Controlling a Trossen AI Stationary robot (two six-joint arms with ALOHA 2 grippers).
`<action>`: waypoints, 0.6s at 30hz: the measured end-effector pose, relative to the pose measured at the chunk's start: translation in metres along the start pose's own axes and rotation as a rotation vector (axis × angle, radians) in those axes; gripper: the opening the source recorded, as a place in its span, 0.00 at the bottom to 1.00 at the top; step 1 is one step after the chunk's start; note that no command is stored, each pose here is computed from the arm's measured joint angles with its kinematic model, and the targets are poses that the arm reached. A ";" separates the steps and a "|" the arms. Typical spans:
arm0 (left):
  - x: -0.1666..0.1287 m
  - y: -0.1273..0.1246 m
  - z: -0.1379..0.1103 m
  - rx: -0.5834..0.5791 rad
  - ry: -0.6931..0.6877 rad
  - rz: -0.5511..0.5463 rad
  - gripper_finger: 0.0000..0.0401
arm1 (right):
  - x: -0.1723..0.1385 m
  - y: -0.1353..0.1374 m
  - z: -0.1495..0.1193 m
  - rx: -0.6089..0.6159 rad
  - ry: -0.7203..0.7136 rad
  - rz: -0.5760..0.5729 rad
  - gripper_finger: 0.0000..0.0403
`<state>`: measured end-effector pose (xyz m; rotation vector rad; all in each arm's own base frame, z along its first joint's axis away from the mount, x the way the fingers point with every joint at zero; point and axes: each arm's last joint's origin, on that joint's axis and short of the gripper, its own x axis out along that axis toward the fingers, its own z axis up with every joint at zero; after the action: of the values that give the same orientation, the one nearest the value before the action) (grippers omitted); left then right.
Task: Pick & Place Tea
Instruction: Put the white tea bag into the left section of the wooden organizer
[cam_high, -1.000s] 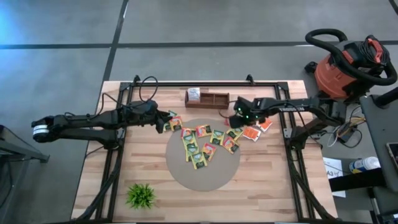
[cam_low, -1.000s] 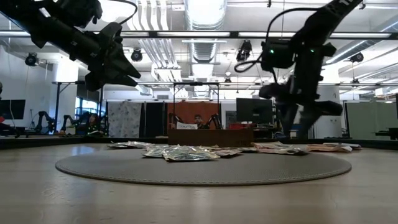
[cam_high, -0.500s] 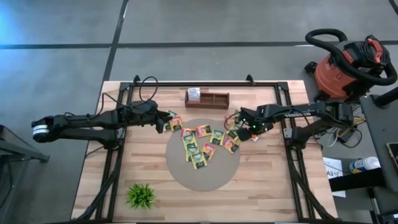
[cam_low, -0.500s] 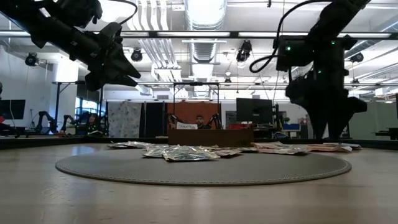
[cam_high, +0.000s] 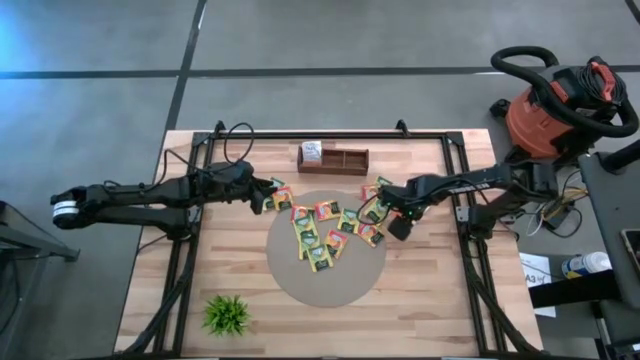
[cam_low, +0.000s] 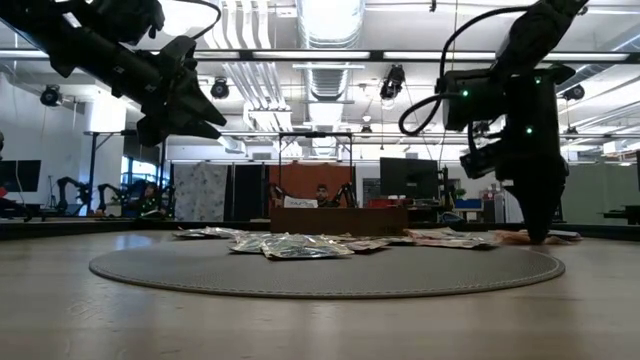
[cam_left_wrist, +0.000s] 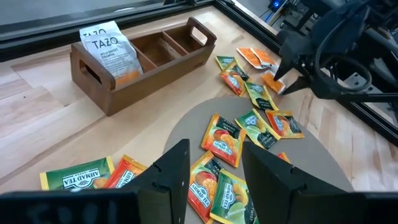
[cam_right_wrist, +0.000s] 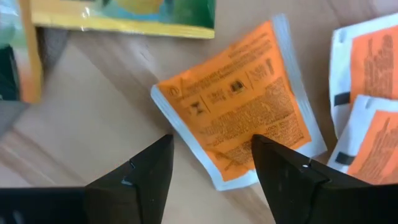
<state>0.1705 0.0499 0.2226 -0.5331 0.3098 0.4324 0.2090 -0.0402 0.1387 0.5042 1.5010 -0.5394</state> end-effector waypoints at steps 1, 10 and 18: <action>0.000 0.000 0.000 -0.001 0.000 0.000 0.35 | 0.001 0.000 0.001 -0.022 0.006 -0.003 0.53; 0.000 0.000 0.000 -0.019 0.000 0.001 0.35 | 0.011 0.003 0.004 -0.088 0.044 0.000 0.37; 0.000 0.000 0.000 -0.027 -0.001 0.001 0.35 | 0.003 0.003 0.004 -0.068 -0.026 0.038 0.06</action>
<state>0.1704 0.0499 0.2226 -0.5589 0.3037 0.4384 0.2139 -0.0407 0.1355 0.4702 1.4768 -0.4618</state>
